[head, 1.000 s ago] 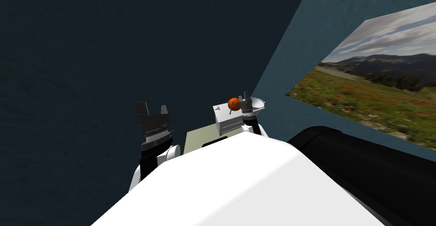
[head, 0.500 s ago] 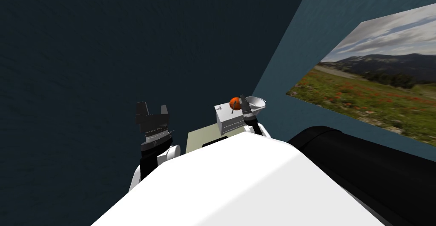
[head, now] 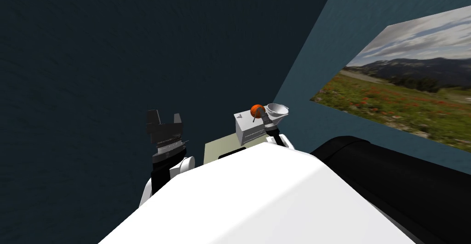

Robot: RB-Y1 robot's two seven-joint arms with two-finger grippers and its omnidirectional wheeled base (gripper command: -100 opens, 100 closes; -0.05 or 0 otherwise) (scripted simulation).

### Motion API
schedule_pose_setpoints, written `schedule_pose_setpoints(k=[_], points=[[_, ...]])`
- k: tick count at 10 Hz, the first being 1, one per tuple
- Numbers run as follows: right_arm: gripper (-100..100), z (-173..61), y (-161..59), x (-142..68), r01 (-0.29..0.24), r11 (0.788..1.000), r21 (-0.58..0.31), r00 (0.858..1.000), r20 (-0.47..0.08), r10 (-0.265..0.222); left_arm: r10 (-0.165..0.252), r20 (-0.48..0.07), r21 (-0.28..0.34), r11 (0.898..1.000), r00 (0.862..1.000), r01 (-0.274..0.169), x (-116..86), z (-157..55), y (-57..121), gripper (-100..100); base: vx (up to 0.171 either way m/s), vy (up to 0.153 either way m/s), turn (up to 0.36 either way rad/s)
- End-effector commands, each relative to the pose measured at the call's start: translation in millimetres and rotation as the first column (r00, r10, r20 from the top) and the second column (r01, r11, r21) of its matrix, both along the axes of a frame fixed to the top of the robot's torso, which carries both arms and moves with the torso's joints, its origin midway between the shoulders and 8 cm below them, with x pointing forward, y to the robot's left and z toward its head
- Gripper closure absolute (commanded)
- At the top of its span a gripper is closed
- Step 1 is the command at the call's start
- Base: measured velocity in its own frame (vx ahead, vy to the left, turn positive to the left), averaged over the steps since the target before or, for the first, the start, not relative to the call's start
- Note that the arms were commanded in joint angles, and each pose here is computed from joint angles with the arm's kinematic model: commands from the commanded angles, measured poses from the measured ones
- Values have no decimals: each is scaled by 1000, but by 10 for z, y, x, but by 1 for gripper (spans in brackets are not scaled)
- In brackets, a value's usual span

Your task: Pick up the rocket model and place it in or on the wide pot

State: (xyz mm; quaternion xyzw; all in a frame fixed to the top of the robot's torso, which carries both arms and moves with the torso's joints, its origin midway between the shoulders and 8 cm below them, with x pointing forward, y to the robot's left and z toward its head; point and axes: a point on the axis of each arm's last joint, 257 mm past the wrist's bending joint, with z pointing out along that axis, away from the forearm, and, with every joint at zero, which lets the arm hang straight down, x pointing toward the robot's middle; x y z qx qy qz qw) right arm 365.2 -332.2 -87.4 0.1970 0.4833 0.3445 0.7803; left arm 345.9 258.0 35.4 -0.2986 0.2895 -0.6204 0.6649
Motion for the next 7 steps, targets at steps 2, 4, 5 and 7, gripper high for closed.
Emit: schedule_pose_setpoints(k=[2,4,5,7], points=[[-100,-188,-147,44,53,996,-73,998,-40,-56,0,0,0,1000,1000,0,0,0,0,0,25,105,-37],[-100,-412,-338,65,111,981,-159,989,-81,-125,0,0,0,1000,1000,0,0,0,0,0,27,73,-45],[-100,-505,-430,71,137,970,-201,983,-96,-159,0,0,0,1000,1000,0,0,0,0,0,48,104,-56],[-100,-684,-551,72,163,957,-241,972,-126,-198,0,0,0,1000,1000,0,0,0,0,0,37,79,-27]])
